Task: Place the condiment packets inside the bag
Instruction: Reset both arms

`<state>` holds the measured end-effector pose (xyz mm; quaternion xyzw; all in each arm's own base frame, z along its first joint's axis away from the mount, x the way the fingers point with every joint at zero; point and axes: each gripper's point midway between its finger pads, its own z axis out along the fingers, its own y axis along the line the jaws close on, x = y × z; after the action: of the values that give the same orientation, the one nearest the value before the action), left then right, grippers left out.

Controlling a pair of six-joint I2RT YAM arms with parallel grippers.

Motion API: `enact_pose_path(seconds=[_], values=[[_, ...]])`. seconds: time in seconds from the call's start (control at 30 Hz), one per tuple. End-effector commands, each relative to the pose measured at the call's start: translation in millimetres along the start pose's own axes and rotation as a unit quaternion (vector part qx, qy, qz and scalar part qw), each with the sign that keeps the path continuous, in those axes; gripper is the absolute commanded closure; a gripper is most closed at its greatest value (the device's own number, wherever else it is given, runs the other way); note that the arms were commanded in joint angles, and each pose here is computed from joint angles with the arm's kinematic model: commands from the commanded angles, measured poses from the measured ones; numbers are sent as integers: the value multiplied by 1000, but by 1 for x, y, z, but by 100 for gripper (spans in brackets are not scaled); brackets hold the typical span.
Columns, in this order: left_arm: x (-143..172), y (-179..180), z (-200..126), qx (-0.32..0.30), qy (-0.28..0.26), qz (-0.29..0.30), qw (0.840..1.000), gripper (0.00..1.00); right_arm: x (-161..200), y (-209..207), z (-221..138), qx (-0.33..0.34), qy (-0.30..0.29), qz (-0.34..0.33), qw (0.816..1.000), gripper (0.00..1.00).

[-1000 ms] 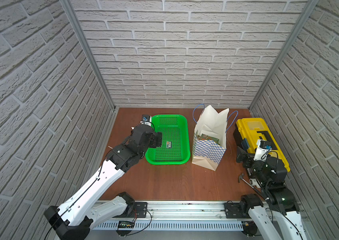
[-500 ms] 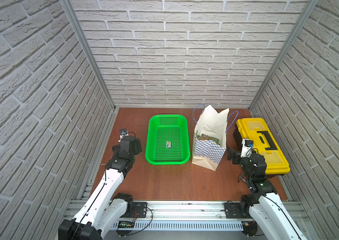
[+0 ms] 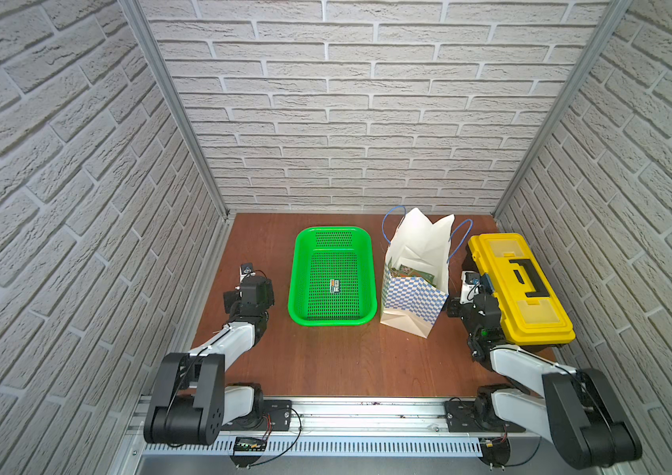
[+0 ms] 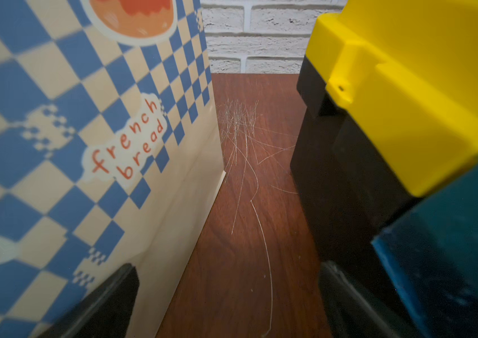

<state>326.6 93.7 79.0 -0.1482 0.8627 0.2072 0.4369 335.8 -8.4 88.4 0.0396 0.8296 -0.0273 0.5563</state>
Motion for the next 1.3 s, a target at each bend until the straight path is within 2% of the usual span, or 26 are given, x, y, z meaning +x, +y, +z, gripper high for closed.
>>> enact_pose_path(seconds=[0.0,0.17,0.3,0.37,0.43,0.5,0.7,0.8,0.87,0.9,0.97,1.27], values=[[-46,-8,4,18,-83,-17,996,2,-47,5,2,-7,-91,-17,996,0],[-56,-17,13,28,-111,-22,993,2,-47,3,5,-1,-97,-23,995,1],[-54,-42,23,49,-103,29,993,2,-34,-2,21,18,-87,-25,996,1],[-55,-50,19,48,-111,48,992,2,-28,4,29,2,-93,-34,995,1],[-54,-49,14,52,-126,43,990,2,-27,5,22,-1,-111,-36,993,1],[-54,-51,11,62,-135,43,988,2,-28,-1,27,16,-102,-29,994,1],[-52,-51,10,70,-139,41,987,2,-30,1,36,14,-79,-32,996,1],[-47,-63,8,117,-147,43,981,2,-31,1,38,16,-77,-31,996,1],[-45,-62,13,113,-165,41,979,2,-30,-2,42,27,-63,-28,997,1],[-41,-64,13,120,-142,44,982,2,-32,-4,45,33,-57,-26,997,1],[-41,-65,14,126,-145,44,980,2,-31,-4,49,32,-43,-23,998,1],[-42,-65,15,132,-143,40,980,2,-31,-4,50,31,-44,-24,998,1]])
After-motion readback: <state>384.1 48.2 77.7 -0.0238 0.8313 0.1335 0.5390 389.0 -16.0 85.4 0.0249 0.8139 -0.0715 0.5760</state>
